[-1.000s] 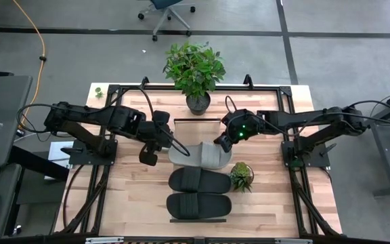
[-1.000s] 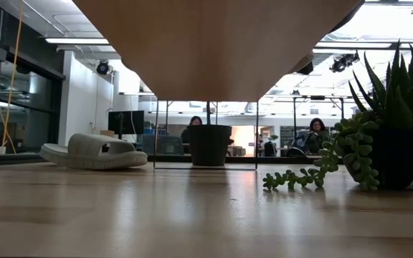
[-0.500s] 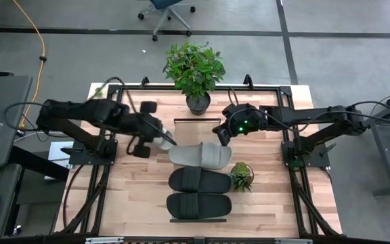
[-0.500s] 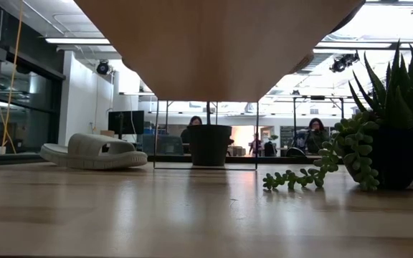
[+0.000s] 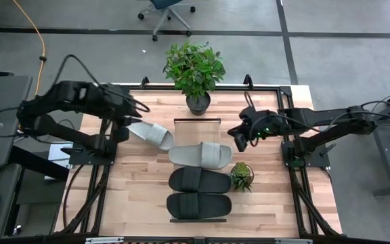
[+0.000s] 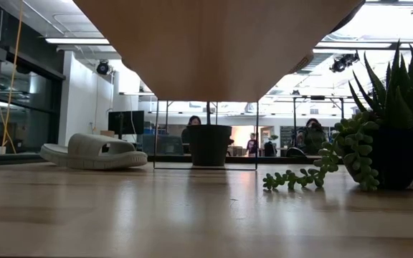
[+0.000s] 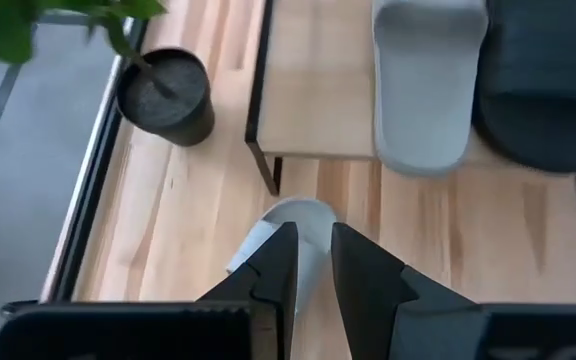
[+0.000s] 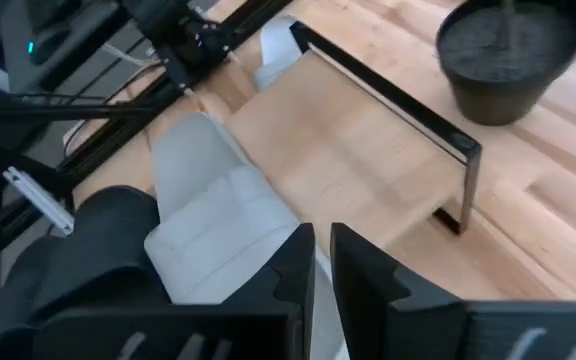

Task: Pick and place slides into the shelf
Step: Put the gray slide into the shelf

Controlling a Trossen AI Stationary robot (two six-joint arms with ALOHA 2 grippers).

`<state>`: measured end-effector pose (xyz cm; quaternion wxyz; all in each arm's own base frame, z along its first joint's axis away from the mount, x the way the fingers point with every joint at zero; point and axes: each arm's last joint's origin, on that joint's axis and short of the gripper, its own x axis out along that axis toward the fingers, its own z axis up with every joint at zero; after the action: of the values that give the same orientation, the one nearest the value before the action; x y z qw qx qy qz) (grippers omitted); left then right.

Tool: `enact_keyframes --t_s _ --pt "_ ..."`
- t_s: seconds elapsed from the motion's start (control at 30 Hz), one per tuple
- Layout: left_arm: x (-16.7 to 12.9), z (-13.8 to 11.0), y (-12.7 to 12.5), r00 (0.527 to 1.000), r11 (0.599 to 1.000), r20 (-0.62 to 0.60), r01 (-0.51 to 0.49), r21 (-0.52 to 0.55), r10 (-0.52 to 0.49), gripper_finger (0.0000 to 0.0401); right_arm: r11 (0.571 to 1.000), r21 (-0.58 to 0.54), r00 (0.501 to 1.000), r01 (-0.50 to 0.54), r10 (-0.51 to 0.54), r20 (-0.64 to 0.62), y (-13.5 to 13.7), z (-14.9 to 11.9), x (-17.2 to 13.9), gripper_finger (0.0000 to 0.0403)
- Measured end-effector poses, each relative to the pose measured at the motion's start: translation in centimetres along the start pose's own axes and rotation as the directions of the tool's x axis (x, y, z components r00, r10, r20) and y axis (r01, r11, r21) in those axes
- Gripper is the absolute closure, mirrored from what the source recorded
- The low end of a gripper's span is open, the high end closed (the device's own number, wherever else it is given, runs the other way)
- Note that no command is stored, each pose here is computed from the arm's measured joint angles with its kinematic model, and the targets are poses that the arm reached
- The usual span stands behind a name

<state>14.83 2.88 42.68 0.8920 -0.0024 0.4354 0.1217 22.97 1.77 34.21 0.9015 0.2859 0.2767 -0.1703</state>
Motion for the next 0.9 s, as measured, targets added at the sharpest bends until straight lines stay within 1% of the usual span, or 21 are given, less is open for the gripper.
enact_keyframes --t_s 0.13,0.23,0.33,0.43,0.53,0.63,0.7,0.83,0.9 --pt "-0.7 -2.1 0.2 0.996 0.996 0.084 0.019 -0.084 -0.012 0.0346 0.998 -0.007 0.998 0.056 -0.056 0.029 0.3 -0.8 -1.0 0.0375" --pt "-0.2 -4.4 0.1 0.993 0.987 0.119 0.029 -0.156 -0.010 0.0346 0.997 0.004 0.997 0.075 -0.075 0.027 0.5 -1.4 -1.3 0.0375" --pt "1.3 -6.6 -0.2 0.989 0.972 0.145 0.040 -0.233 -0.006 0.0346 0.998 0.008 0.998 0.065 -0.065 0.016 0.9 -1.9 -1.5 0.0375" --pt "3.4 -8.3 -0.5 0.986 0.955 0.165 0.072 -0.289 -0.024 0.0345 0.998 0.007 0.998 0.061 -0.061 0.005 1.0 -2.2 -1.6 0.0375" --pt "5.9 -9.8 -0.8 0.988 0.928 0.147 0.089 -0.361 -0.038 0.0345 0.998 0.013 0.998 0.061 -0.061 0.008 1.1 -2.2 -1.6 0.0375" --pt "8.1 -10.9 -1.2 0.988 0.912 0.133 0.124 -0.392 -0.077 0.0345 0.998 0.025 0.998 0.065 -0.066 0.017 1.2 -2.3 -1.7 0.0375" --pt "9.1 -11.3 -1.3 0.988 0.907 0.127 0.128 -0.400 -0.083 0.0345 0.997 0.037 0.998 0.064 -0.065 0.020 1.3 -2.5 -1.7 0.0375" --pt "9.9 -11.6 -1.3 0.991 0.906 0.110 0.114 -0.407 -0.076 0.0345 0.997 0.058 0.998 0.053 -0.054 0.011 1.6 -2.8 -1.9 0.0375" --pt "10.1 -11.6 -1.0 0.990 0.902 0.105 0.128 -0.412 -0.092 0.0345 0.996 0.067 0.998 0.057 -0.057 0.001 1.7 -3.0 -2.0 0.0375"
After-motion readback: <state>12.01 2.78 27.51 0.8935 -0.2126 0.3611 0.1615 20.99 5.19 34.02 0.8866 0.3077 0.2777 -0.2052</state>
